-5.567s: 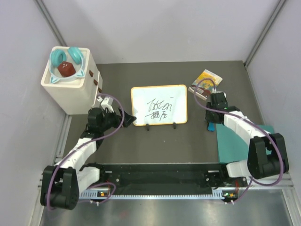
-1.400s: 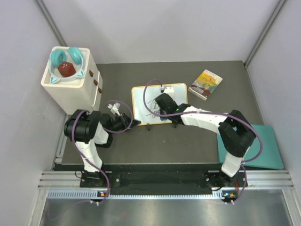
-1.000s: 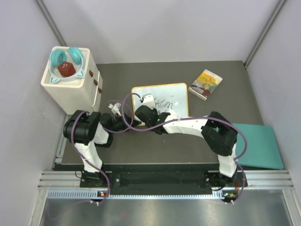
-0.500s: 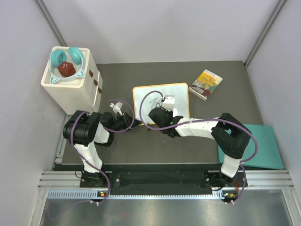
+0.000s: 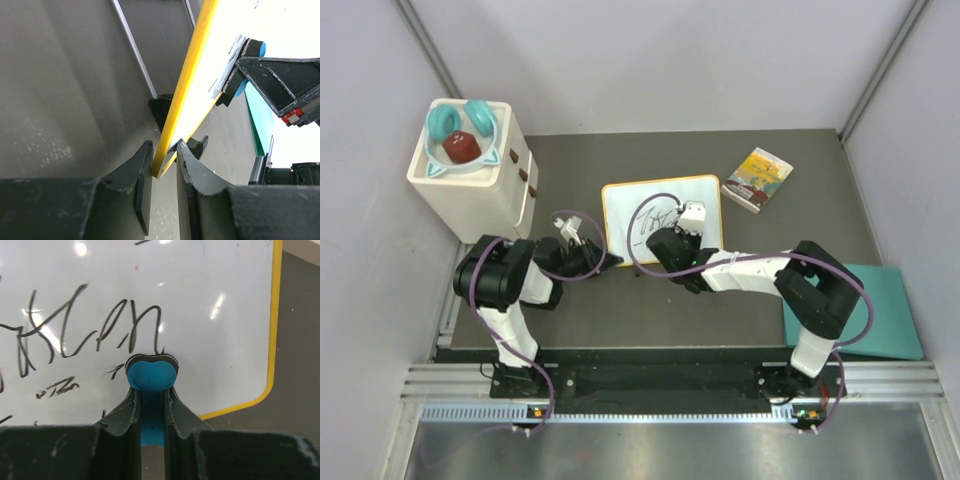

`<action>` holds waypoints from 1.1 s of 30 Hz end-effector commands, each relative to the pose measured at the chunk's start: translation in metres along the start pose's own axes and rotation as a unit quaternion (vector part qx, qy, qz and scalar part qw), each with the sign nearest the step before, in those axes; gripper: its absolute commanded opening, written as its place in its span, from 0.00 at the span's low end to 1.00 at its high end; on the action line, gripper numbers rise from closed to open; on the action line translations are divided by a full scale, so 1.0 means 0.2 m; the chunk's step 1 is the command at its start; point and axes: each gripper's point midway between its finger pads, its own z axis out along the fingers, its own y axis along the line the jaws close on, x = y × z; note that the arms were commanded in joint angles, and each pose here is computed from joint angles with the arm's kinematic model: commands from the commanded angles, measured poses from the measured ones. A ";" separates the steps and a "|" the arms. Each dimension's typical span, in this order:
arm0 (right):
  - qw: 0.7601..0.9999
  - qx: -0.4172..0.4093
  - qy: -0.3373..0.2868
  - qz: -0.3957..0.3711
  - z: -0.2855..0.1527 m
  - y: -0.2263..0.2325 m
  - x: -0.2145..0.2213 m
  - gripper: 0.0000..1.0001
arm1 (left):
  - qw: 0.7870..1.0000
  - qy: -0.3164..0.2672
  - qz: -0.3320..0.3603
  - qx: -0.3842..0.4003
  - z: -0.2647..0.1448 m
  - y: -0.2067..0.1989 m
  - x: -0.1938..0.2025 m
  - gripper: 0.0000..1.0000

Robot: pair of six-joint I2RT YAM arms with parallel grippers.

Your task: Erase the whiteboard

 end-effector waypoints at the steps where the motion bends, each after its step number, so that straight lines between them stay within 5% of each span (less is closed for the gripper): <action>1: 0.997 -0.057 -0.046 0.008 -0.02 0.26 -0.11 0.00 | 0.998 -0.010 0.002 -0.069 0.00 0.14 0.00 0.00; 13: 0.984 -0.161 -0.043 -0.059 -0.13 0.57 -0.11 0.00 | 0.996 0.011 0.020 -0.080 0.04 0.15 0.01 0.00; 27: 0.999 0.018 -0.023 -0.014 0.15 -0.01 -0.17 0.00 | 0.995 0.012 0.005 -0.102 0.03 0.19 0.03 0.00; 33: 1.000 0.001 -0.028 -0.010 0.13 -0.02 -0.20 0.00 | 0.993 0.006 -0.001 -0.116 0.02 0.20 0.02 0.00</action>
